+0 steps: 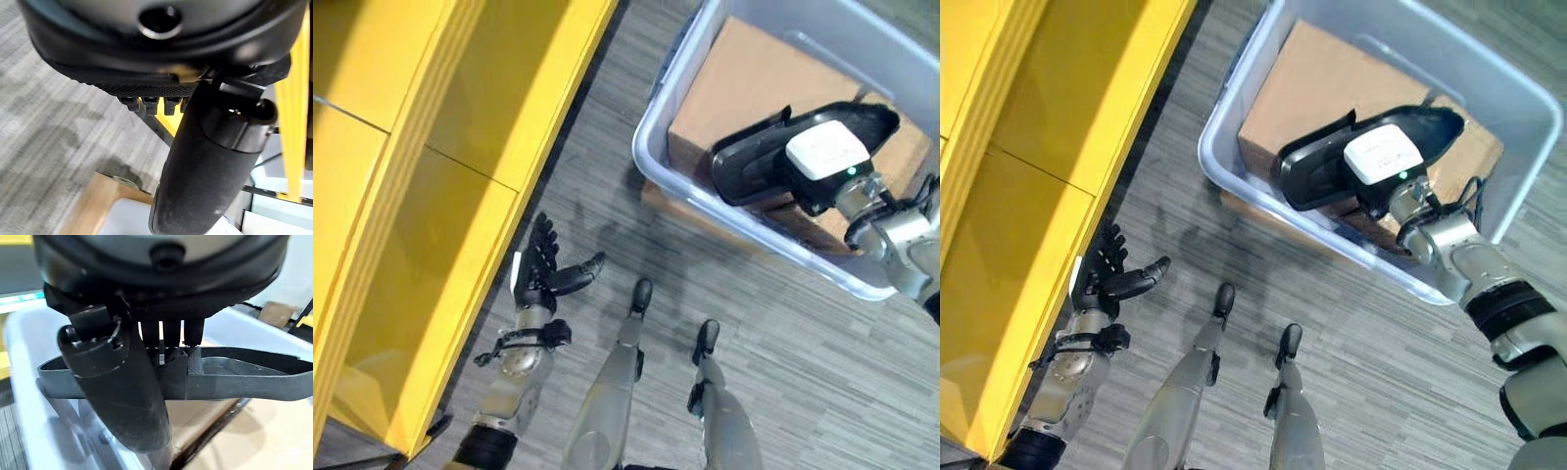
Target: Move parts from the plastic box to the shelf.
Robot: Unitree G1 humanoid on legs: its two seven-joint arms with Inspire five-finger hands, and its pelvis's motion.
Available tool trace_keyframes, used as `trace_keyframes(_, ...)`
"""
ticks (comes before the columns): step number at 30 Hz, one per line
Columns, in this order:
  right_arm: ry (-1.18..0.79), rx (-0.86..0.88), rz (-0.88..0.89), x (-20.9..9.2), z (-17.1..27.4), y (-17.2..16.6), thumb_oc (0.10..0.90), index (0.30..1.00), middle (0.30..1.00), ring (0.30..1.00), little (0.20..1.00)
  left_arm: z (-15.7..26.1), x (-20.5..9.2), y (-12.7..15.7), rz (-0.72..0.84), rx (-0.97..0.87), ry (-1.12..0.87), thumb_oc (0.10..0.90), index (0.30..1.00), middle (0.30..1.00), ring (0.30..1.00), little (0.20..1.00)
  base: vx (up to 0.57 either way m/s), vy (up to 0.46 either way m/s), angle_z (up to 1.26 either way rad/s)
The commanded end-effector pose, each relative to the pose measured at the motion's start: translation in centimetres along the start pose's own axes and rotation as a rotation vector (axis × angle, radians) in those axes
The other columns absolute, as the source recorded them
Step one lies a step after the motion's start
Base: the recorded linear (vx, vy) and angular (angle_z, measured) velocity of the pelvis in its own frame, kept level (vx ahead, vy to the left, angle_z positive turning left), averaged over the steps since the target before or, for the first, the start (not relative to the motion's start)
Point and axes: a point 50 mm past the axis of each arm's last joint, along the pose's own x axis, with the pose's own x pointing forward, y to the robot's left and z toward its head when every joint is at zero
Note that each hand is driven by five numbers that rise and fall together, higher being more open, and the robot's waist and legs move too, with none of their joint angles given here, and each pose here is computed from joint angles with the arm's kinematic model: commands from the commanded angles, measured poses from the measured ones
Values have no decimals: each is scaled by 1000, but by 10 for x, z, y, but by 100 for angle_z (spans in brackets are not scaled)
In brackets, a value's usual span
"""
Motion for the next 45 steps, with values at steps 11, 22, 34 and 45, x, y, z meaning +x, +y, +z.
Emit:
trace_keyframes(11,16,90,-177,-36,-6,-19,400,300,300,300,300,6,-17,25,-12,35,-26,900,1000,1000,1000,1000,25,-20,-6)
trace_keyframes(22,-34,280,-314,-47,13,-30,400,300,300,300,300,32,-12,29,-23,203,-158,900,1000,1000,1000,1000,57,5,-14)
trace_keyframes(34,-245,686,-436,-43,48,-58,400,300,300,300,300,101,1,26,-15,900,-585,900,1000,1000,1000,1000,35,-13,-19)
trace_keyframes(45,-396,874,-368,-34,59,-75,400,300,300,300,300,127,8,5,-116,1323,-854,900,1000,1000,1000,1000,4,-2,-3)
